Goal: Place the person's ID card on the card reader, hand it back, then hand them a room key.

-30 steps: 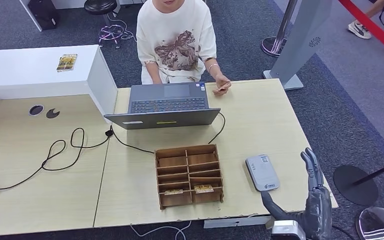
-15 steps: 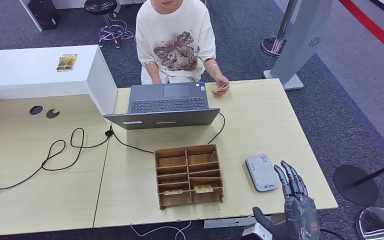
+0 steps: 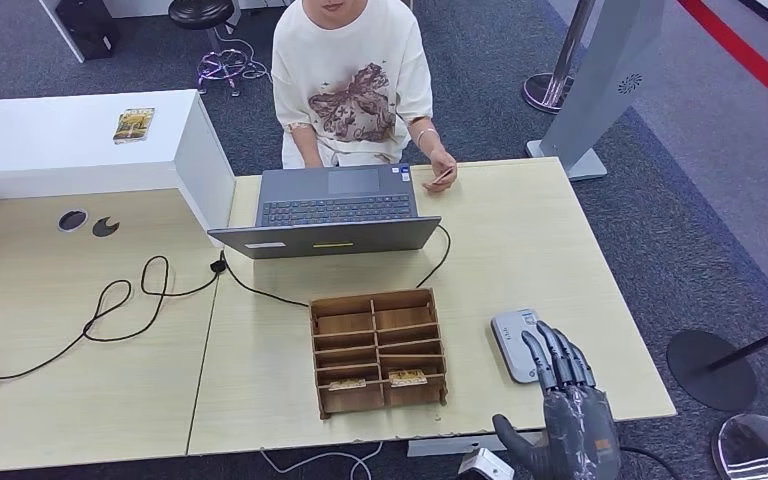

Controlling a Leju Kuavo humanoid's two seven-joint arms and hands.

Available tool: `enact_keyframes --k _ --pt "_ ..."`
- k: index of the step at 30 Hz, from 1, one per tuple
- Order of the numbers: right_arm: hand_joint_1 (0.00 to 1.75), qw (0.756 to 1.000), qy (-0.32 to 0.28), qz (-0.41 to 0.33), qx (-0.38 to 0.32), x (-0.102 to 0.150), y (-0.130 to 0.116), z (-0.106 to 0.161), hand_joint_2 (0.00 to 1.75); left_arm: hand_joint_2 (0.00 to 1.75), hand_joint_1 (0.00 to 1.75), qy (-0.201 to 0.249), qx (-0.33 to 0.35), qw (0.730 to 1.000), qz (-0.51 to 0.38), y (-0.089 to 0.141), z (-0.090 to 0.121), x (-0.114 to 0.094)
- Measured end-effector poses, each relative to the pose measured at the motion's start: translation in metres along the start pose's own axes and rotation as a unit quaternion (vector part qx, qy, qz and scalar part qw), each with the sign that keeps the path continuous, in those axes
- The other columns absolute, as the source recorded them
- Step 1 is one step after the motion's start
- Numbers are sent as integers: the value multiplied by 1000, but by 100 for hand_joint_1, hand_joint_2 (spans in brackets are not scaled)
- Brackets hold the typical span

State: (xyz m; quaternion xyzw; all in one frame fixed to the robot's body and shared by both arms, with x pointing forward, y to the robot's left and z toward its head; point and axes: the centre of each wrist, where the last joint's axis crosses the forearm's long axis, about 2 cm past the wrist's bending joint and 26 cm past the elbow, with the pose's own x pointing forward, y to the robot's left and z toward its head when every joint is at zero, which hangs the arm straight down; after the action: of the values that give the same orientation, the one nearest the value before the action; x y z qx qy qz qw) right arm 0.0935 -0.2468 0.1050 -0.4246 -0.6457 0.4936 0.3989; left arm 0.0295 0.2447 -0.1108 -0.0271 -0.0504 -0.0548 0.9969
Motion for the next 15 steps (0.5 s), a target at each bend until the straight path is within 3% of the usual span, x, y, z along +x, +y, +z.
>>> enact_keyframes --k 8,15 --pt "1 1000 -21 19 9 6 5 -3 175 175 0 0 -1 1000 -3 0 0 0" --pt "23 999 -38 19 11 10 9 -7 175 175 0 -1 -1 1000 -5 0 0 1"
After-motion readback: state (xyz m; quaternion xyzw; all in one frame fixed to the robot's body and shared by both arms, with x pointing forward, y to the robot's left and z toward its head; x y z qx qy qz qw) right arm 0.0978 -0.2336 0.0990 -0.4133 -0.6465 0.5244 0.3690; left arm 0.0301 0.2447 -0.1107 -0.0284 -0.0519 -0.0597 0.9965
